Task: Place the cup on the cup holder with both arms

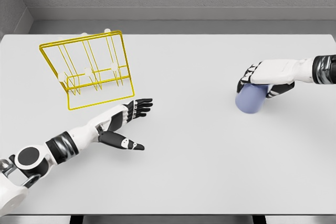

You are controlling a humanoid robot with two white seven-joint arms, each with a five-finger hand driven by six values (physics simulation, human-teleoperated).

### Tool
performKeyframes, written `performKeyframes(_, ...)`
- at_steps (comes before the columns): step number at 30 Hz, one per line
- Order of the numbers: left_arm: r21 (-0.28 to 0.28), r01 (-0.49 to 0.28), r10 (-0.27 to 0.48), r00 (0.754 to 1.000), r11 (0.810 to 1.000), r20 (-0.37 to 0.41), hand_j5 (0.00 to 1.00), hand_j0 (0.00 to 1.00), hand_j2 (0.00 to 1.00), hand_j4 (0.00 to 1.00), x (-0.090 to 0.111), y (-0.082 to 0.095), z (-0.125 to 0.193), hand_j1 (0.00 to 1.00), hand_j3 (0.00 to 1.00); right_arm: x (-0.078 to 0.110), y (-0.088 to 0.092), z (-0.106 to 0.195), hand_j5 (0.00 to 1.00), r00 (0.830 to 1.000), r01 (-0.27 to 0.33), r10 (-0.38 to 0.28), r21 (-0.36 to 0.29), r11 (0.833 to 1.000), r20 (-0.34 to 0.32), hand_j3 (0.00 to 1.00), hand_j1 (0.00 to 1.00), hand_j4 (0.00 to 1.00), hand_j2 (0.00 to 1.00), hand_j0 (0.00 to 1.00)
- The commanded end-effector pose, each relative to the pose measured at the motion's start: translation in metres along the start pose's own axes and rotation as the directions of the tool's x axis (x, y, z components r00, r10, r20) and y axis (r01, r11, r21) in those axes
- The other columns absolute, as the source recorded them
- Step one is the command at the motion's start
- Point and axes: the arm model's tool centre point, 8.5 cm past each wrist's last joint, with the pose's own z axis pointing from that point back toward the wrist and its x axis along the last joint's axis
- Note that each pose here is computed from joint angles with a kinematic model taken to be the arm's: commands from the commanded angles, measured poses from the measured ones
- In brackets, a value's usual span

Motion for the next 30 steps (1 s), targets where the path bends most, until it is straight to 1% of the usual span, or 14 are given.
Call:
performKeyframes(1, 0.001, -0.003, 0.003, 1.000, 1.000, 0.000, 1.00, 1.00, 1.00, 1.00, 0.000, 0.000, 0.000, 1.00, 1.00, 0.001, 0.000, -0.001, 0.57, 1.000, 0.005, -0.005, -0.007, 1.000, 0.004, 0.57, 0.57, 0.57, 0.57, 0.57)
performKeyframes(2, 0.004, -0.002, 0.003, 1.000, 1.000, -0.001, 1.00, 1.00, 1.00, 1.00, -0.001, 0.002, 0.000, 1.00, 1.00, 0.001, -0.001, -0.001, 0.54, 1.000, 0.004, -0.004, -0.009, 1.000, 0.005, 0.54, 0.54, 0.54, 0.54, 0.54)
performKeyframes(4, 0.001, -0.005, 0.005, 1.000, 1.000, -0.007, 1.00, 1.00, 1.00, 1.00, -0.002, 0.001, 0.000, 1.00, 1.00, 0.001, -0.002, -0.001, 0.54, 1.000, 0.004, -0.004, -0.011, 1.000, 0.005, 0.54, 0.54, 0.54, 0.54, 0.54)
performKeyframes(5, 0.002, -0.003, 0.003, 1.000, 1.000, -0.008, 1.00, 1.00, 1.00, 1.00, -0.003, 0.001, 0.000, 1.00, 1.00, 0.000, -0.005, 0.002, 0.52, 1.000, 0.003, -0.003, -0.020, 1.000, 0.000, 0.52, 0.52, 0.52, 0.52, 0.52)
performKeyframes(10, 0.000, 0.000, 0.000, 1.000, 1.000, -0.004, 1.00, 1.00, 1.00, 1.00, -0.002, 0.001, -0.001, 1.00, 1.00, -0.001, -0.007, 0.003, 0.48, 1.000, 0.002, -0.002, -0.028, 1.000, 0.000, 0.48, 0.48, 0.48, 0.48, 0.48)
performKeyframes(11, 0.000, 0.000, 0.000, 1.000, 1.000, -0.004, 1.00, 1.00, 1.00, 1.00, -0.002, 0.001, -0.001, 1.00, 1.00, -0.001, -0.008, 0.005, 0.46, 1.000, 0.001, -0.001, -0.028, 1.000, -0.002, 0.46, 0.46, 0.46, 0.46, 0.46)
performKeyframes(13, 0.000, -0.001, 0.001, 1.000, 1.000, -0.003, 1.00, 1.00, 1.00, 1.00, -0.002, 0.000, -0.001, 1.00, 1.00, 0.000, -0.010, 0.006, 0.46, 1.000, -0.004, 0.004, -0.033, 0.999, -0.002, 0.46, 0.46, 0.46, 0.46, 0.46)
performKeyframes(15, 0.000, 0.000, 0.000, 1.000, 1.000, -0.002, 1.00, 1.00, 1.00, 1.00, -0.001, 0.001, -0.001, 1.00, 1.00, -0.002, -0.016, 0.011, 0.46, 1.000, -0.007, 0.006, -0.054, 0.999, -0.011, 0.46, 0.46, 0.46, 0.46, 0.46)
performKeyframes(17, 0.001, 0.001, -0.001, 1.000, 1.000, -0.002, 1.00, 1.00, 1.00, 1.00, -0.001, 0.001, -0.001, 1.00, 1.00, 0.002, -0.021, 0.013, 0.46, 1.000, -0.024, 0.024, -0.062, 0.998, -0.005, 0.46, 0.46, 0.46, 0.46, 0.46)
performKeyframes(19, 0.001, 0.001, -0.001, 1.000, 1.000, -0.002, 1.00, 1.00, 1.00, 1.00, -0.001, 0.001, -0.001, 1.00, 1.00, 0.005, -0.031, 0.026, 0.46, 0.998, -0.057, 0.056, -0.081, 0.995, -0.015, 0.46, 0.46, 0.46, 0.46, 0.46)
performKeyframes(23, 0.001, -0.002, 0.002, 1.000, 1.000, 0.000, 1.00, 1.00, 1.00, 1.00, -0.001, 0.001, -0.001, 1.00, 1.00, 0.029, -0.041, 0.032, 0.46, 0.991, -0.132, 0.135, -0.088, 0.987, 0.025, 0.46, 0.46, 0.46, 0.46, 0.46)
performKeyframes(24, 0.001, -0.001, 0.001, 1.000, 1.000, 0.001, 1.00, 1.00, 1.00, 1.00, -0.001, 0.001, -0.001, 1.00, 1.00, 0.038, -0.046, 0.031, 0.46, 0.986, -0.158, 0.162, -0.095, 0.983, 0.042, 0.46, 0.46, 0.46, 0.46, 0.46)
performKeyframes(27, 0.002, -0.001, 0.001, 1.000, 1.000, -0.002, 1.00, 1.00, 1.00, 1.00, -0.001, 0.001, -0.001, 1.00, 1.00, 0.057, -0.053, 0.029, 0.46, 0.973, -0.207, 0.216, -0.108, 0.972, 0.080, 0.46, 0.46, 0.46, 0.46, 0.46)
performKeyframes(30, 0.011, -0.011, 0.011, 1.000, 1.000, -0.001, 1.00, 1.00, 1.00, 1.00, -0.004, 0.002, -0.004, 1.00, 1.00, 0.074, -0.059, 0.026, 0.46, 0.960, -0.241, 0.255, -0.124, 0.962, 0.113, 0.46, 0.46, 0.46, 0.46, 0.46)
